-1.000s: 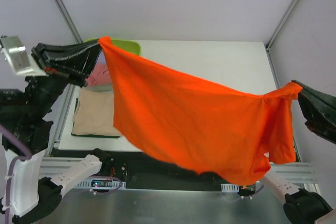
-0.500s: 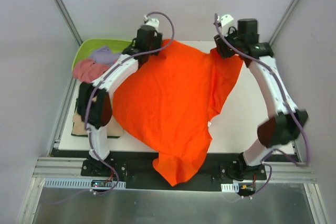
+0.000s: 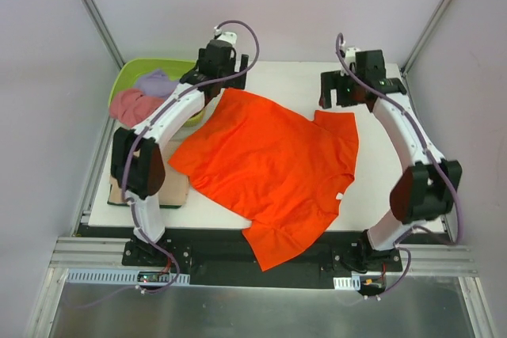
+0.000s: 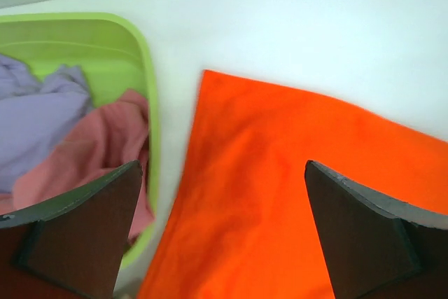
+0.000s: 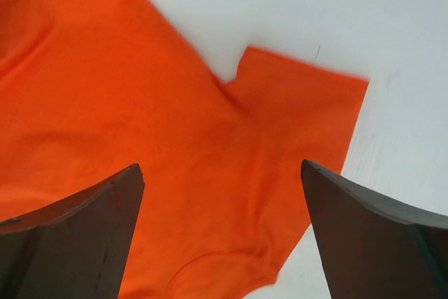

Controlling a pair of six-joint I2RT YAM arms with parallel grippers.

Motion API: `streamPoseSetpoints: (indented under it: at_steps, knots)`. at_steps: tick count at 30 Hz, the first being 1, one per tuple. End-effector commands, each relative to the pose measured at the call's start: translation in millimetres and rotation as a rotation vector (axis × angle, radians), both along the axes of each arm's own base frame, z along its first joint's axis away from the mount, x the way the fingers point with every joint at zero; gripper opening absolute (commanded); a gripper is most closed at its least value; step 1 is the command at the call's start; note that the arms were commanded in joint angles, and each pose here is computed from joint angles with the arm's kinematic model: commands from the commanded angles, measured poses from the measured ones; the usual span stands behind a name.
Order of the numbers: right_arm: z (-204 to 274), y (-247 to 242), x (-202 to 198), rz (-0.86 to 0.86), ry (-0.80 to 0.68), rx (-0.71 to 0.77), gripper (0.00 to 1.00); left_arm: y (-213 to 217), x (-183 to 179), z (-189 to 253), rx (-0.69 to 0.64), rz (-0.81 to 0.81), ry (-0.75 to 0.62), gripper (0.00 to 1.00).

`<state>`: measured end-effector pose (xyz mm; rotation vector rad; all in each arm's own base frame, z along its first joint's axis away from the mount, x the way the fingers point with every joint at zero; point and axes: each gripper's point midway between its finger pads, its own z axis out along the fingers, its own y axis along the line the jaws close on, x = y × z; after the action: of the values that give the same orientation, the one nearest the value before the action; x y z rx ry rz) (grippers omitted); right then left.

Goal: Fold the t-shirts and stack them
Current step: Flatten out the tshirt

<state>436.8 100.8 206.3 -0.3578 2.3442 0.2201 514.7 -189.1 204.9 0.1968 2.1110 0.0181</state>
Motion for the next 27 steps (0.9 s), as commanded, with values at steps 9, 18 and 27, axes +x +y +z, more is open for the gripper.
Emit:
streamPoseSetpoints:
  at_steps: [9, 18, 27]
  knots:
    - [-89.7, 70.5, -172.9, -0.121, 0.275, 0.258, 0.96, -48.5, -121.5, -23.5, -0.478, -0.205, 0.257, 0.99]
    - [-165.4, 46.8, -185.0, -0.244, 0.464, 0.07, 0.96, -49.4, -154.0, -82.4, -0.516, -0.203, 0.395, 0.99]
    - [-194.1, -5.7, -150.0, -0.405, 0.582, 0.043, 0.96, -55.9, -141.7, -90.7, -0.511, -0.205, 0.408, 0.99]
